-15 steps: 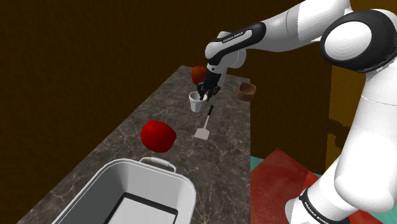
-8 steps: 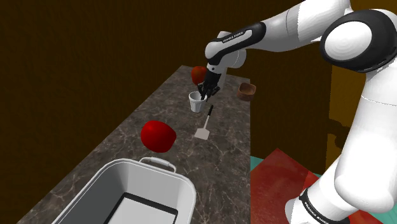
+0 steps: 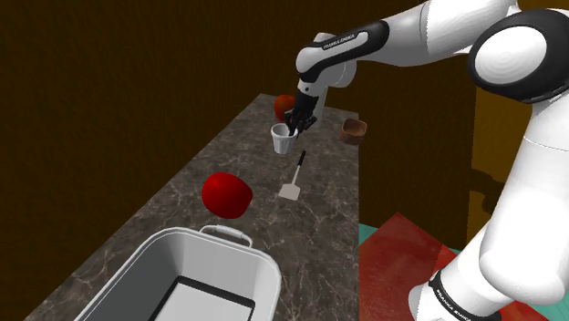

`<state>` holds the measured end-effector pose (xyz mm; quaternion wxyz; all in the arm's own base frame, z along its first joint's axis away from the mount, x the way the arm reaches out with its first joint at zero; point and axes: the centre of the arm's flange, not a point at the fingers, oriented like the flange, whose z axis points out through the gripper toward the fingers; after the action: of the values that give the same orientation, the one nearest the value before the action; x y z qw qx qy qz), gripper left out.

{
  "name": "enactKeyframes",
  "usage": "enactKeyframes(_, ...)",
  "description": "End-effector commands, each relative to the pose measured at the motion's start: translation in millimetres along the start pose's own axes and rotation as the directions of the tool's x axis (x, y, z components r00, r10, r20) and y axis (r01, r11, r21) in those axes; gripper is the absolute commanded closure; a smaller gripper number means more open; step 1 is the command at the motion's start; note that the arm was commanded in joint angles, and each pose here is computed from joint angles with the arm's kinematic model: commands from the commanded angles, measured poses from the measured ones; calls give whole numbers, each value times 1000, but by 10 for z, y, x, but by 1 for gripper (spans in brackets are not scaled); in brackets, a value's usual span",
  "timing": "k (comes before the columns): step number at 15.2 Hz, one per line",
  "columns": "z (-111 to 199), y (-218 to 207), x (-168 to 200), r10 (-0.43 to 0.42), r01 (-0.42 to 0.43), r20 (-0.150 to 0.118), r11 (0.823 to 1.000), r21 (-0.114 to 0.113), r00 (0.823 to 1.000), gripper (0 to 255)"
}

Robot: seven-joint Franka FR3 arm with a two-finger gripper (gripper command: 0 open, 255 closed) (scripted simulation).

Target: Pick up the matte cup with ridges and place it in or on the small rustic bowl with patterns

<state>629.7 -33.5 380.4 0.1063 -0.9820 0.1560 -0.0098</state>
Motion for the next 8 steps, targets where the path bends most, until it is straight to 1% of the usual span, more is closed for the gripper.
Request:
enactKeyframes(1, -98, -16, -6, 0, 0, 0, 1000, 0, 1000, 255)
enactKeyframes(8, -459, -94, -12, 0, 0, 0, 1000, 0, 1000, 255)
